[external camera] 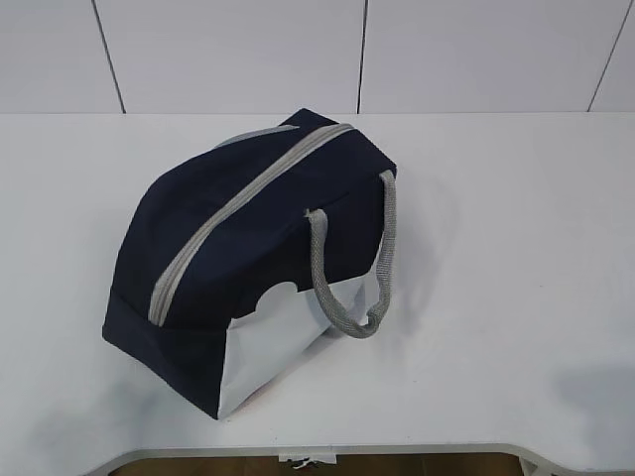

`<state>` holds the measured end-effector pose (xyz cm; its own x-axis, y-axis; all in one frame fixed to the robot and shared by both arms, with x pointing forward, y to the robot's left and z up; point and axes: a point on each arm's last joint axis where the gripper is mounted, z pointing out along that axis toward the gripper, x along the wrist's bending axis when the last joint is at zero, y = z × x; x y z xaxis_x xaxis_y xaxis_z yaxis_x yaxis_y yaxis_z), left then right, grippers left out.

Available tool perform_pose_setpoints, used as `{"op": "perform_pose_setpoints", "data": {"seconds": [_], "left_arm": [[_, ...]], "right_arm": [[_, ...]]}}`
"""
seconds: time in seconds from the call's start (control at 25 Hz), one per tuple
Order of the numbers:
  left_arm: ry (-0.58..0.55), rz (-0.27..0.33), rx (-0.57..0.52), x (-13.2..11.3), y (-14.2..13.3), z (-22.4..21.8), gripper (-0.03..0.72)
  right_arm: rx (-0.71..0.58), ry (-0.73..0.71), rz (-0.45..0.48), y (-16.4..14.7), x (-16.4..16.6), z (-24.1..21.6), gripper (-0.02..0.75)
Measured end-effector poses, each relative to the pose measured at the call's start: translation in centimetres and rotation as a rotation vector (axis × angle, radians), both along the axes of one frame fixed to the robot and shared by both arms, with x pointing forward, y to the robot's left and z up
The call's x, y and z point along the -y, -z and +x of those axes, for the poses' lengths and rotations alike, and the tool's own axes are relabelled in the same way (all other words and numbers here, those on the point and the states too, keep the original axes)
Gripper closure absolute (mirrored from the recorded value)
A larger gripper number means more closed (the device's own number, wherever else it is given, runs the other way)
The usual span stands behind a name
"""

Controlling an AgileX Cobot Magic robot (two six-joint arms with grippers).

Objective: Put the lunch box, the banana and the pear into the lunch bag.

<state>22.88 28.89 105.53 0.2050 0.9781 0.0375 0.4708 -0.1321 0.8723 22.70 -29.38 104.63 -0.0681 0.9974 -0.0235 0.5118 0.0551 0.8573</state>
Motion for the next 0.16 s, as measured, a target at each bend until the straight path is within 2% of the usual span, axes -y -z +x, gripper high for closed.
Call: {"op": "perform_pose_setpoints", "data": {"seconds": [0.16], "left_arm": [[0.000, 0.000, 0.000, 0.00, 0.00, 0.00, 0.446]], "right_arm": [[0.000, 0.000, 0.000, 0.00, 0.00, 0.00, 0.337]]}}
